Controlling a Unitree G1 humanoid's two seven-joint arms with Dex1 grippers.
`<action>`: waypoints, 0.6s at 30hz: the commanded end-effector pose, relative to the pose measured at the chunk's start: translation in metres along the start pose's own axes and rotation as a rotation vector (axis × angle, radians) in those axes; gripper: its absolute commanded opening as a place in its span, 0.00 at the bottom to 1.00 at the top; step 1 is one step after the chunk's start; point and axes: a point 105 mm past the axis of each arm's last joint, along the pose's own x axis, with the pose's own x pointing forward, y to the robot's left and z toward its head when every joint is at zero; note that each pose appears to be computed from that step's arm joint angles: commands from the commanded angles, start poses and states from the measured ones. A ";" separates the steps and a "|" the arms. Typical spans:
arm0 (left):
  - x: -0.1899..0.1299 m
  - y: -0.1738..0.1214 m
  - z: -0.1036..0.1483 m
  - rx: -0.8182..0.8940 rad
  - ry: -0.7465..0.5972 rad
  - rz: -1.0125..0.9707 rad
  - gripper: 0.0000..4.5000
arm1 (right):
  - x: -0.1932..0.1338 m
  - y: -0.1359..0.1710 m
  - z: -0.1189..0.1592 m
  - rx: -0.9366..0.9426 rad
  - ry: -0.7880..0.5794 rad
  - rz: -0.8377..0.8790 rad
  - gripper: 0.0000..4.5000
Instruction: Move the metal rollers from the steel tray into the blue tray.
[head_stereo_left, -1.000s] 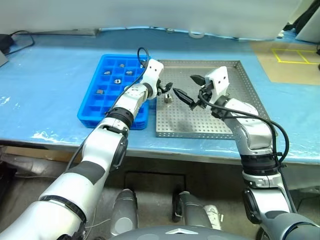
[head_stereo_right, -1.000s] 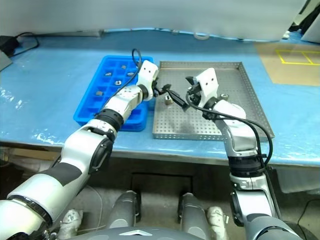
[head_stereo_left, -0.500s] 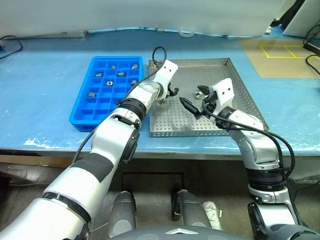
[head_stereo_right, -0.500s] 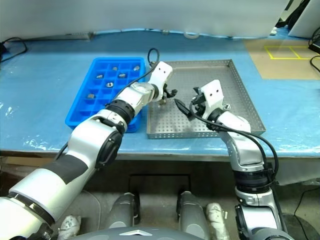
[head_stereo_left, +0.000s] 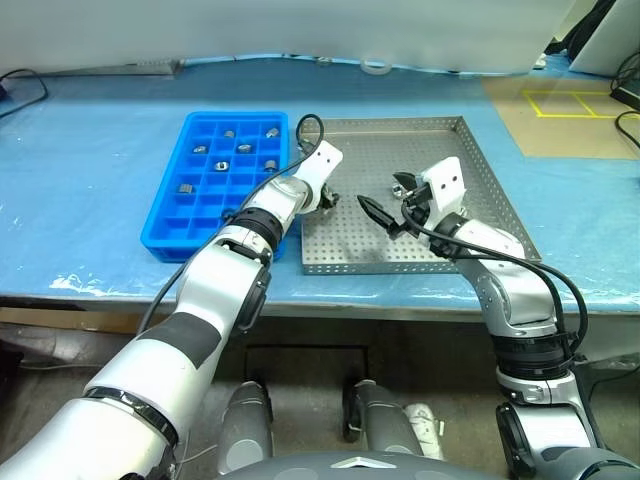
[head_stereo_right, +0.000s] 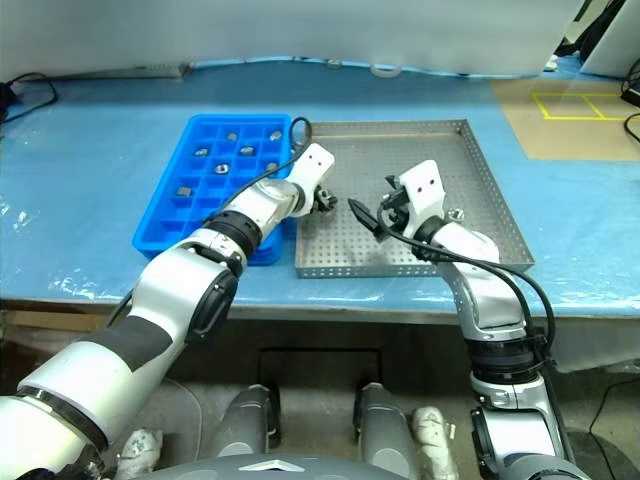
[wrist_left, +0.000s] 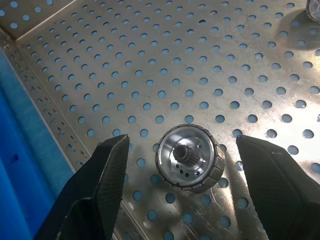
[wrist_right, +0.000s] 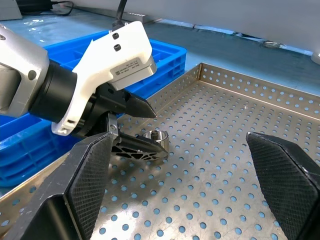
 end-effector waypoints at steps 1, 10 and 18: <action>0.001 -0.002 0.001 0.004 -0.012 -0.002 0.80 | 0.000 0.000 0.011 -0.034 -0.038 0.006 1.00; 0.002 -0.005 -0.012 0.052 0.009 -0.017 0.80 | 0.000 -0.001 0.008 -0.047 -0.026 -0.003 1.00; 0.002 -0.006 -0.023 0.056 0.041 -0.048 0.46 | 0.001 -0.003 0.009 -0.046 -0.031 -0.008 1.00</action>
